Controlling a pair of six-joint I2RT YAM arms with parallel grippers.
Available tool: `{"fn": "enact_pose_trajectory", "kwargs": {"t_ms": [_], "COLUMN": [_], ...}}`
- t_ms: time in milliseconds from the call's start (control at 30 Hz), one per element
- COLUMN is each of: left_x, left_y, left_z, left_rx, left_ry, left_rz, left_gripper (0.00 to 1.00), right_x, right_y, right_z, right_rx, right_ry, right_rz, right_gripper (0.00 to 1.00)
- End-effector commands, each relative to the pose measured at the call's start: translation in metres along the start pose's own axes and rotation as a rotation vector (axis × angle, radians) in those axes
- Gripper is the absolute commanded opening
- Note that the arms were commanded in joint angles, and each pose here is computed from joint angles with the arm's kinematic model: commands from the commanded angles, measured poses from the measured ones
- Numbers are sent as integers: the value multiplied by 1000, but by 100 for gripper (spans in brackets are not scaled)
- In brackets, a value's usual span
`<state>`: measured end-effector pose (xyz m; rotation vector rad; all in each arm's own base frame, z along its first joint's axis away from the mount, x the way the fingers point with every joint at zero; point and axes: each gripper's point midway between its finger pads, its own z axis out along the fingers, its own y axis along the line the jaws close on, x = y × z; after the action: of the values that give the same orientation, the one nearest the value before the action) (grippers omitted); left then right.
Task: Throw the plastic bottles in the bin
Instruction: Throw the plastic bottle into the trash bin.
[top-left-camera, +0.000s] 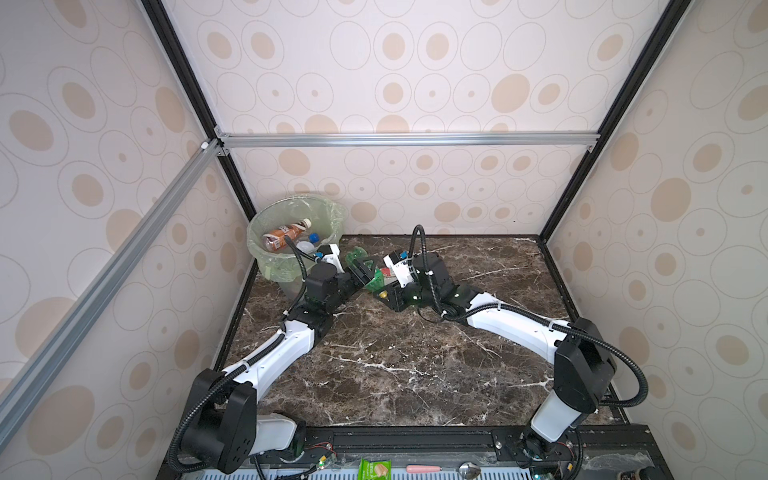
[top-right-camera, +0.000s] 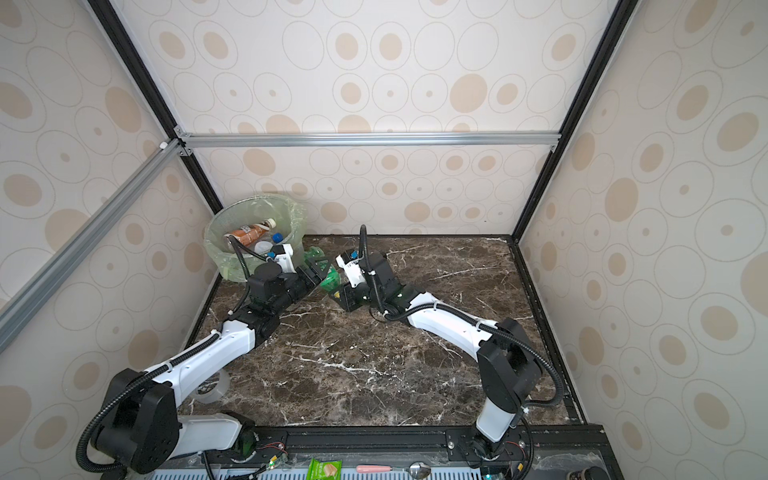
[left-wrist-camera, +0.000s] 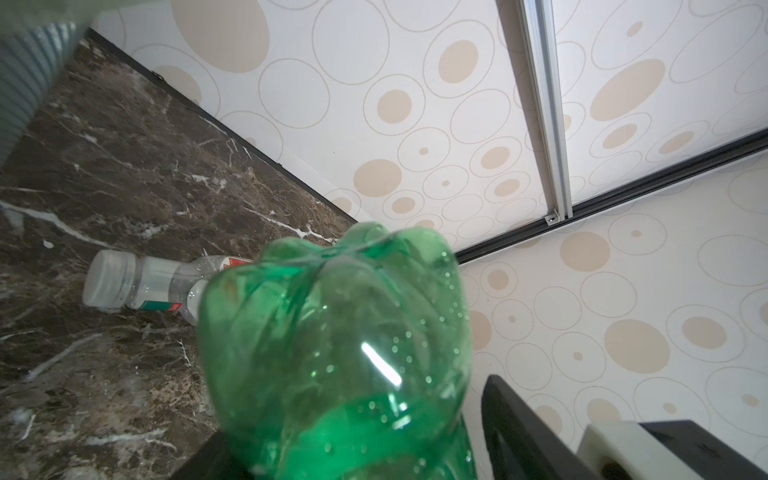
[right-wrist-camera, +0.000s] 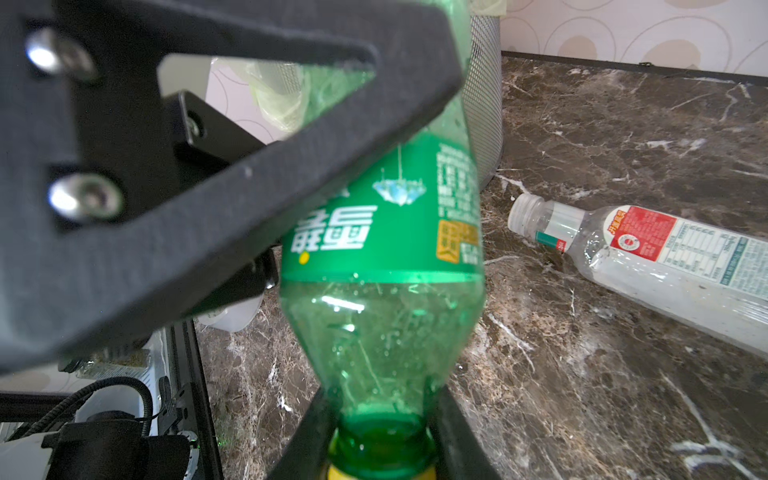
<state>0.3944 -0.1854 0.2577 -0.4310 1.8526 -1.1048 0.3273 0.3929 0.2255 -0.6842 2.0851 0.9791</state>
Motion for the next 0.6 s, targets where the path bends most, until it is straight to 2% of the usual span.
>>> {"fn": "enact_pose_trajectory", "kwargs": {"t_ms": [0,267,433,567], "left_x": [-20,-21,-28,-44], "left_y": [-31,-35,-41,-49], "left_z": [-2,-3,-2,-1], "left_rx": [63,59,12,-60], "left_ry": [-52,-42,-27,-26], "left_rz": [39,73,154,270], "left_gripper": [70,50,50,51], "right_x": [-5,-7,-10,-16], "right_y": [6,3,1,-2], "right_z": [-7,-7,-11,-22], "right_rx": [-1,15,37,70], "right_ry": [-23,-31,-43,-62], "right_rz": [-17,-18,-19,-29], "right_gripper": [27,28,39,49]}}
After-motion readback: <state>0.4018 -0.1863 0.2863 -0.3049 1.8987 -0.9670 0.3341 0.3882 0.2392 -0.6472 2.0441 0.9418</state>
